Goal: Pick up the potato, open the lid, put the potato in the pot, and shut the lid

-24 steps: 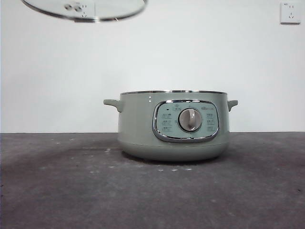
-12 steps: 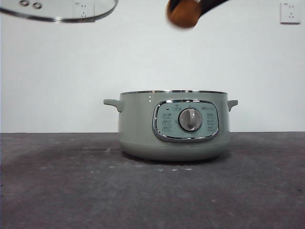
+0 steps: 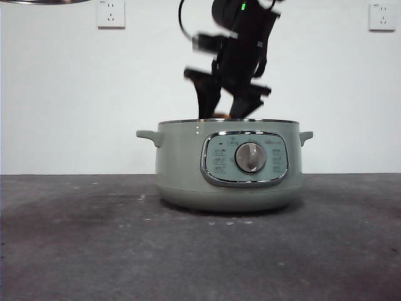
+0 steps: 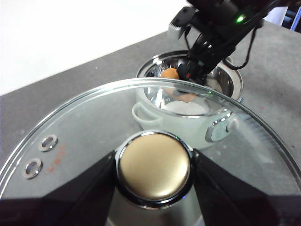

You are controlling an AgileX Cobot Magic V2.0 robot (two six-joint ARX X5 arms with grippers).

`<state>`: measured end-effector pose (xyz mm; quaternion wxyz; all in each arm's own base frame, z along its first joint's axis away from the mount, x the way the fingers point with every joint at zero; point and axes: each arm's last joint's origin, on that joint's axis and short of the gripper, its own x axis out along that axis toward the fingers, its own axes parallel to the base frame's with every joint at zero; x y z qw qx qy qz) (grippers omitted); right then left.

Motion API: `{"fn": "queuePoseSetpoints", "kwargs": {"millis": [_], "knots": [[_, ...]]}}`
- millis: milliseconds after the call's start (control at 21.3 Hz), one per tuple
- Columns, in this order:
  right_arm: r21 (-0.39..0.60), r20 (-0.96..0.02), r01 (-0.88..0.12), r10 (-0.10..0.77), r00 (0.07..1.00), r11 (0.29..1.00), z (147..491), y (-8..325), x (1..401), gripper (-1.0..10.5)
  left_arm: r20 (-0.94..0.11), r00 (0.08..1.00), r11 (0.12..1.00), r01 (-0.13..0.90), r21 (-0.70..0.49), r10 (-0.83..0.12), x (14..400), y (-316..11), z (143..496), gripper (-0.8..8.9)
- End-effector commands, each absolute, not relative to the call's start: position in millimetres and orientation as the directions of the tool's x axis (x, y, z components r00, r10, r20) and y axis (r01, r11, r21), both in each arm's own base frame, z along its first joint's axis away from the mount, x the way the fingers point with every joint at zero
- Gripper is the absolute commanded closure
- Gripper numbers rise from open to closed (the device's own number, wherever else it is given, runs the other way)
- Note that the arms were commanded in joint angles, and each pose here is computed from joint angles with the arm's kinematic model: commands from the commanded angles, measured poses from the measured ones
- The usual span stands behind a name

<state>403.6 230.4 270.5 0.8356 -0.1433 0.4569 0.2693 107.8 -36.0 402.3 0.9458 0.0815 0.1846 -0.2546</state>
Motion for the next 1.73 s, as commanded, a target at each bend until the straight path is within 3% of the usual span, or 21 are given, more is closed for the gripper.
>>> {"fn": "queuePoseSetpoints", "kwargs": {"millis": [47, 562, 609, 703, 750, 937, 1171, 1452, 1733], "knots": [[-0.037, -0.858, -0.592, 0.278, 0.432, 0.805, 254, 233, 411, 9.6, -0.321, 0.825, 0.856, 0.511, 0.075, -0.465, 102, -35, 411, 8.19], [-0.069, -0.9, -0.585, 0.203, 0.386, 0.808, 219, 235, 420, 9.3, -0.328, 0.822, 0.856, 0.512, 0.07, -0.465, 100, -34, 410, 8.2], [-0.068, -0.899, -0.582, 0.203, 0.388, 0.81, 219, 235, 420, 8.2, -0.328, 0.822, 0.856, 0.512, 0.07, -0.465, 100, -34, 410, 8.2], [-0.068, -0.894, -0.579, 0.208, 0.397, 0.813, 222, 235, 421, 4.4, -0.328, 0.823, 0.856, 0.512, 0.07, -0.465, 100, -34, 410, 8.2], [-0.065, -0.891, -0.573, 0.211, 0.402, 0.817, 226, 235, 421, 4.4, -0.328, 0.822, 0.856, 0.512, 0.07, -0.465, 100, -34, 410, 8.2], [-0.06, -0.875, -0.564, 0.229, 0.428, 0.824, 268, 234, 419, 4.4, -0.328, 0.822, 0.856, 0.512, 0.07, -0.465, 100, -34, 410, 8.2], [0.008, -0.864, -0.562, 0.288, 0.413, 0.827, 353, 218, 387, 4.4, -0.322, 0.824, 0.856, 0.512, 0.072, -0.465, 104, -35, 411, 8.2], [-0.003, -0.777, -0.577, 0.361, 0.516, 0.817, 442, 179, 317, 4.5, -0.311, 0.828, 0.856, 0.511, 0.075, -0.467, 117, -39, 412, 8.2], [-0.004, -0.673, -0.588, 0.433, 0.599, 0.809, 495, 135, 241, 4.5, -0.286, 0.808, 0.827, 0.556, 0.08, -0.516, 146, -55, 411, 8.2]]}}
